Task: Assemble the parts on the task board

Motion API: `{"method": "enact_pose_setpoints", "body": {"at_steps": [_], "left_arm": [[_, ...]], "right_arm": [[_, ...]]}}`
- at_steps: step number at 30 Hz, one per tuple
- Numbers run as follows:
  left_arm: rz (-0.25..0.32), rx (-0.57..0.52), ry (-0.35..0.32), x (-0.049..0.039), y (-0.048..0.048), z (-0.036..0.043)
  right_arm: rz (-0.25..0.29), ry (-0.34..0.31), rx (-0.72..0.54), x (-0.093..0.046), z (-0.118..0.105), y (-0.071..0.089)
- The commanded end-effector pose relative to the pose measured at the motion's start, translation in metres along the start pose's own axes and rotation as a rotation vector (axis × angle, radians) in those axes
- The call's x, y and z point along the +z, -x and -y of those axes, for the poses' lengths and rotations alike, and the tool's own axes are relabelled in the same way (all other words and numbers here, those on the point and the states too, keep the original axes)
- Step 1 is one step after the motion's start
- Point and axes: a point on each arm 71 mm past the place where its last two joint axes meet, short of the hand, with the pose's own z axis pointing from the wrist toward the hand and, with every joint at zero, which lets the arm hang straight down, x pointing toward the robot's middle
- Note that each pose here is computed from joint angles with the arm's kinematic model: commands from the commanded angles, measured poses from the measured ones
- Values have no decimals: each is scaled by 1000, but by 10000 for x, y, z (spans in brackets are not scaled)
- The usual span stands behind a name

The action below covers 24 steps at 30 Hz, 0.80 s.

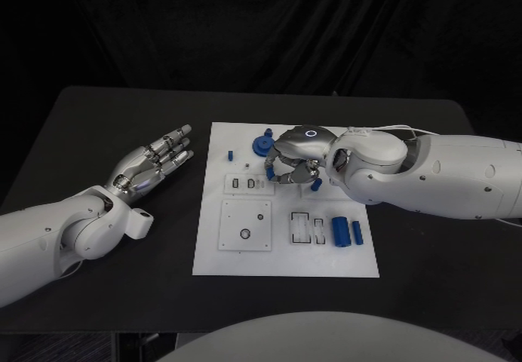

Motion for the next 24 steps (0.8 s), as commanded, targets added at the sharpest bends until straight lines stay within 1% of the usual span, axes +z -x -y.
{"method": "enact_pose_setpoints", "body": {"at_steps": [1, 11, 24], "left_arm": [[-6, -5, -77, 9, -20, 51], [-8, -7, -74, 10, -21, 48], [-8, -6, -72, 14, -15, 44]], "right_arm": [[-35, -35, -17, 9, 13, -49], [-39, -33, -21, 39, -13, -119], [-40, -23, -19, 67, -46, -150]]}}
